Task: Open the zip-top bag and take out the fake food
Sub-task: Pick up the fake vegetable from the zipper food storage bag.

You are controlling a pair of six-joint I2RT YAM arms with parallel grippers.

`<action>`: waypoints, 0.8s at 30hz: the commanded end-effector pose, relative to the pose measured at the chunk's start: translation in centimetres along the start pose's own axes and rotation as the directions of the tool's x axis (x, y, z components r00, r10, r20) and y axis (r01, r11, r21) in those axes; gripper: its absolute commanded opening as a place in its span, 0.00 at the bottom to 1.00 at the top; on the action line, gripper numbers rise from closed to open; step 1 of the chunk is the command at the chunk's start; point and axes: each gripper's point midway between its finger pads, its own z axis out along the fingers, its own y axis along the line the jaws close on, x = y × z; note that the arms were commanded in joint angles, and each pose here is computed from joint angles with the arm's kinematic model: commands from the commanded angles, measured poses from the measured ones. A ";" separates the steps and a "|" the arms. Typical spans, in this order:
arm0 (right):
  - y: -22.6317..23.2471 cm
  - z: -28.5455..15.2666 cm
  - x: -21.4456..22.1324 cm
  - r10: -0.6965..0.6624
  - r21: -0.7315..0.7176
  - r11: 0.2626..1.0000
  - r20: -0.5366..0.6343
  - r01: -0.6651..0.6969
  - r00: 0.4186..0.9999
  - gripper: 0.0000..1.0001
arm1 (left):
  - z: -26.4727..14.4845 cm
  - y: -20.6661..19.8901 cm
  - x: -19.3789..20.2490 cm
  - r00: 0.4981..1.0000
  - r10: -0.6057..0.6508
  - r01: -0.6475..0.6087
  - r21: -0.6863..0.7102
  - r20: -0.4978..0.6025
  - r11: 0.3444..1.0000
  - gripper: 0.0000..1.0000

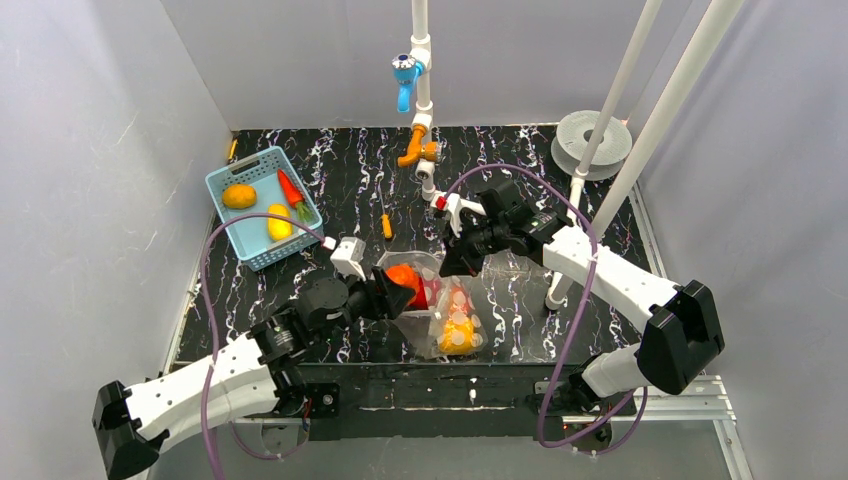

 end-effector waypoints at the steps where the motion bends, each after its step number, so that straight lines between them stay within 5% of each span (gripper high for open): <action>1: 0.0 -0.7 -0.8 -0.030 0.012 0.999 0.039 0.030 0.999 0.01 | -1.3 0.3 -2.0 0.998 0.039 -0.037 -0.028 0.054 0.999 0.00; 24: -0.2 -1.1 -0.8 -0.029 0.014 0.999 0.052 0.029 0.998 0.01 | -5.4 0.9 -7.8 0.971 0.135 -0.113 -0.114 0.200 0.987 0.00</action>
